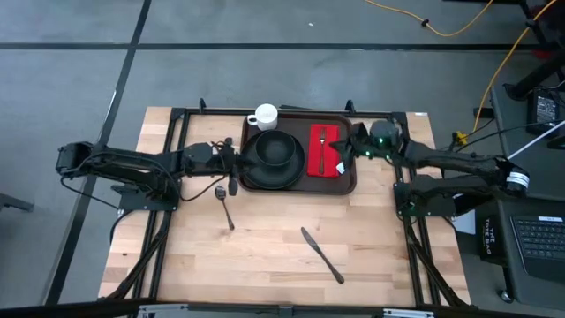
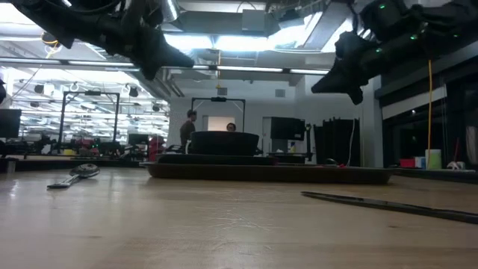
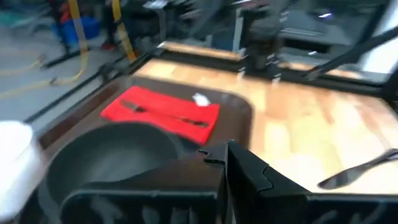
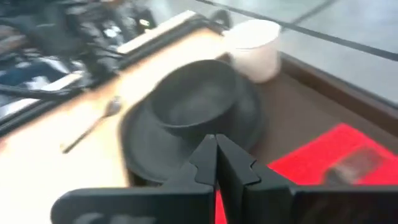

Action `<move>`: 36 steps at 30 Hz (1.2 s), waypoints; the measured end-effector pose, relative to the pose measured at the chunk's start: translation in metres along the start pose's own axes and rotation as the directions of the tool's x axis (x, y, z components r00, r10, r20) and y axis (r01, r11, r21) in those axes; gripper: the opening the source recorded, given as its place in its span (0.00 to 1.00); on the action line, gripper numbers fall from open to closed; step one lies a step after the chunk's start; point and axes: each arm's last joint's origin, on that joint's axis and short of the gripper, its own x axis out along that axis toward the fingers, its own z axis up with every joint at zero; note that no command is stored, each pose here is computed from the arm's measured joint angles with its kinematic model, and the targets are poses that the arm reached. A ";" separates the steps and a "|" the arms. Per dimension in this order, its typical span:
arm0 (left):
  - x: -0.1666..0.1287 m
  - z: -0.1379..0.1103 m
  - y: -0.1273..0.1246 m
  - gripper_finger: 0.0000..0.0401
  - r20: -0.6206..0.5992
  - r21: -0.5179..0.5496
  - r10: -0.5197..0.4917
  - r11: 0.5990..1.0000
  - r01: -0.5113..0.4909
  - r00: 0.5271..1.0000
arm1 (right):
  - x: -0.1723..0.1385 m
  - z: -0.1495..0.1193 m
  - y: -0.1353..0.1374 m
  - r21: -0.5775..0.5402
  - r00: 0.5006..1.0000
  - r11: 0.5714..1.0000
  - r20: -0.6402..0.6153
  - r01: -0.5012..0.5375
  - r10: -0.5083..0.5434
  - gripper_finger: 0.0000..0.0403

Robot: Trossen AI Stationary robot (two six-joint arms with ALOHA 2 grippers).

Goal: Set up tray
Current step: Put the black spoon to the left of the black fork on the red napkin on the brown serving tray

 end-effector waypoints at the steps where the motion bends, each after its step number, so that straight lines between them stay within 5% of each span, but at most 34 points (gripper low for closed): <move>1: -0.002 -0.001 0.001 0.01 -0.020 -0.017 0.025 1.000 -0.025 0.999 | 0.000 -0.004 0.004 -0.008 1.000 1.000 0.012 -0.026 0.026 0.03; 11: -0.022 -0.019 0.006 0.01 -0.248 -0.248 0.109 0.953 -0.172 0.963 | 0.002 -0.027 0.038 -0.108 0.990 0.985 -0.049 -0.136 0.131 0.02; 19: -0.038 -0.044 0.013 0.01 -0.505 -0.406 0.213 0.797 -0.448 0.837 | 0.000 -0.033 0.052 -0.178 0.978 0.963 -0.077 -0.205 0.194 0.06; 25: -0.049 -0.059 0.015 0.00 -0.669 -0.428 0.179 0.702 -0.570 0.722 | 0.000 -0.033 0.053 -0.178 0.977 0.961 -0.080 -0.210 0.199 0.06; 33: -0.057 -0.060 0.014 0.01 -0.742 -0.372 0.181 0.690 -0.621 0.646 | 0.000 -0.033 0.053 -0.138 0.977 0.968 -0.079 -0.208 0.199 0.06; 36: -0.057 -0.060 0.014 0.01 -0.740 -0.333 0.186 0.733 -0.593 0.646 | 0.000 -0.033 0.053 -0.126 0.977 0.970 -0.080 -0.207 0.198 0.06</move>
